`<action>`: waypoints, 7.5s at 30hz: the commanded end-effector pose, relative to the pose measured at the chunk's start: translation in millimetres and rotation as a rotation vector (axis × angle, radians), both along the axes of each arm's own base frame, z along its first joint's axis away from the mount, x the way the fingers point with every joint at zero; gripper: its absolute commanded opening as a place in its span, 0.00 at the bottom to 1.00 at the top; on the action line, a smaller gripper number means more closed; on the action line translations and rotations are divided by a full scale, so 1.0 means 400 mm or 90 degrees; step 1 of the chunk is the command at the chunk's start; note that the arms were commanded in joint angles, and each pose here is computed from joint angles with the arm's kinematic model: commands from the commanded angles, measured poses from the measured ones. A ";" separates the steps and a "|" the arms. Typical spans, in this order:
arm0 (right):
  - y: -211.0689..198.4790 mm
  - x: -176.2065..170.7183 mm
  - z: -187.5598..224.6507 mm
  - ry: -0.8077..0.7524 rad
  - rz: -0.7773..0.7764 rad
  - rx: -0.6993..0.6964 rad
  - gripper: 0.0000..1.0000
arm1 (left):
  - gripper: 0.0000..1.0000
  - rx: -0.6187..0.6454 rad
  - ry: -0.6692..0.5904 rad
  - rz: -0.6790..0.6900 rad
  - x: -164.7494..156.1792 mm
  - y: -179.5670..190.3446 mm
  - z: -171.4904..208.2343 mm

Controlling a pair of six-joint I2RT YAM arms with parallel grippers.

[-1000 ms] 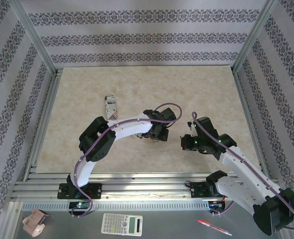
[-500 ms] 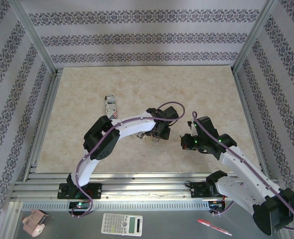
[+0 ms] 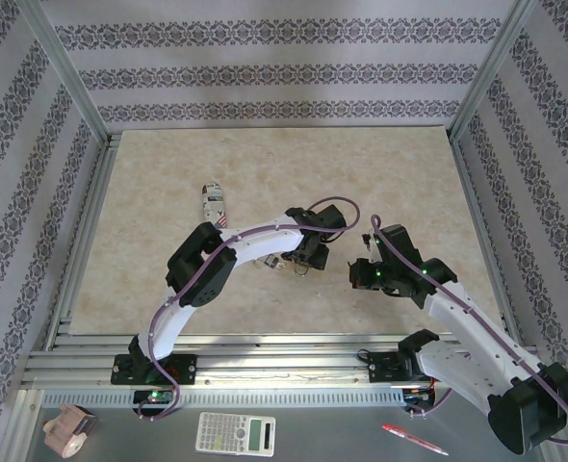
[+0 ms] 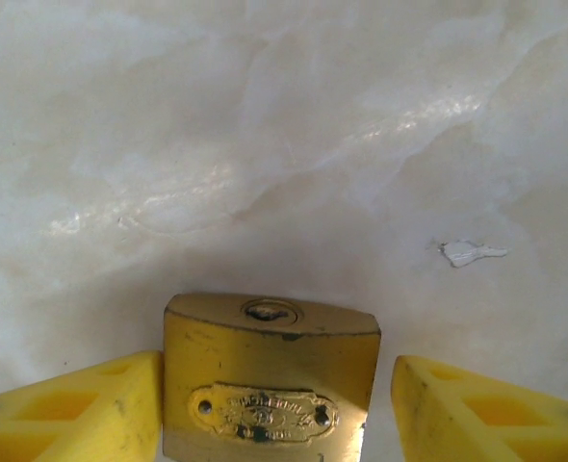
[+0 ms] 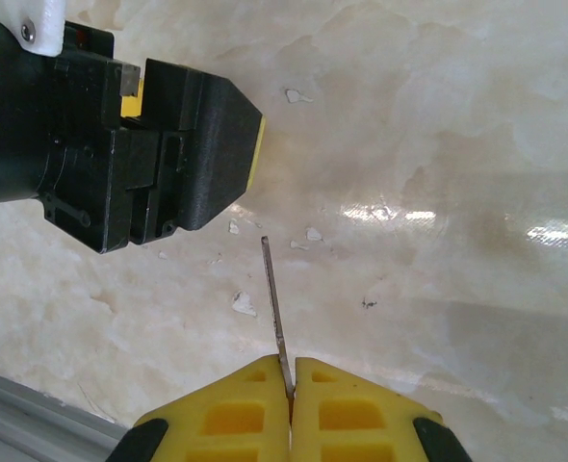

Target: Unlock with the key

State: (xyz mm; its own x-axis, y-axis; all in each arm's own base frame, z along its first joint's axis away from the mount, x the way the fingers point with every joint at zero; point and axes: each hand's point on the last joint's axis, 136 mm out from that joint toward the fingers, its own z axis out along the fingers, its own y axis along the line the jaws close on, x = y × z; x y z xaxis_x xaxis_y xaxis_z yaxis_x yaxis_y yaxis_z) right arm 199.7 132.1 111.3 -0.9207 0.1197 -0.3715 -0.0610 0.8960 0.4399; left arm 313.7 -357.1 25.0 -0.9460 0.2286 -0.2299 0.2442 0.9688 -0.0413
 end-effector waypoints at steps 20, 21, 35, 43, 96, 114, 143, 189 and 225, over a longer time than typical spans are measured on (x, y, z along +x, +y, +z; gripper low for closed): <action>-0.023 0.059 0.095 -0.053 -0.027 0.097 0.00 | 0.22 0.001 -0.027 -0.114 -0.043 0.110 0.007; -0.024 0.063 0.106 -0.058 -0.027 0.103 0.00 | 0.21 -0.007 -0.048 -0.133 -0.042 0.117 0.027; 0.050 0.039 0.195 -0.052 0.072 0.209 0.00 | 0.13 -0.109 -0.344 -0.412 -0.065 0.124 0.335; 0.058 0.020 0.162 -0.028 0.064 0.233 0.00 | 0.08 -0.116 -0.419 -0.667 -0.154 0.111 0.366; 0.362 -0.144 0.163 0.084 0.482 0.275 0.00 | 0.00 0.001 -0.538 -1.072 -0.316 0.189 0.379; 0.388 -0.131 0.124 0.116 0.490 0.254 0.00 | 0.00 0.020 -0.534 -1.086 -0.316 0.195 0.374; 0.409 -0.096 0.113 0.090 0.493 0.206 0.00 | 0.00 -0.019 -0.455 -1.066 -0.349 0.149 0.376; 0.426 0.033 0.240 0.080 0.428 0.418 0.00 | 0.00 -0.023 -0.836 -0.850 -0.263 0.077 0.504; 0.366 0.063 0.221 0.106 0.316 0.388 0.52 | 0.00 -0.177 -0.715 -0.801 -0.282 0.046 0.488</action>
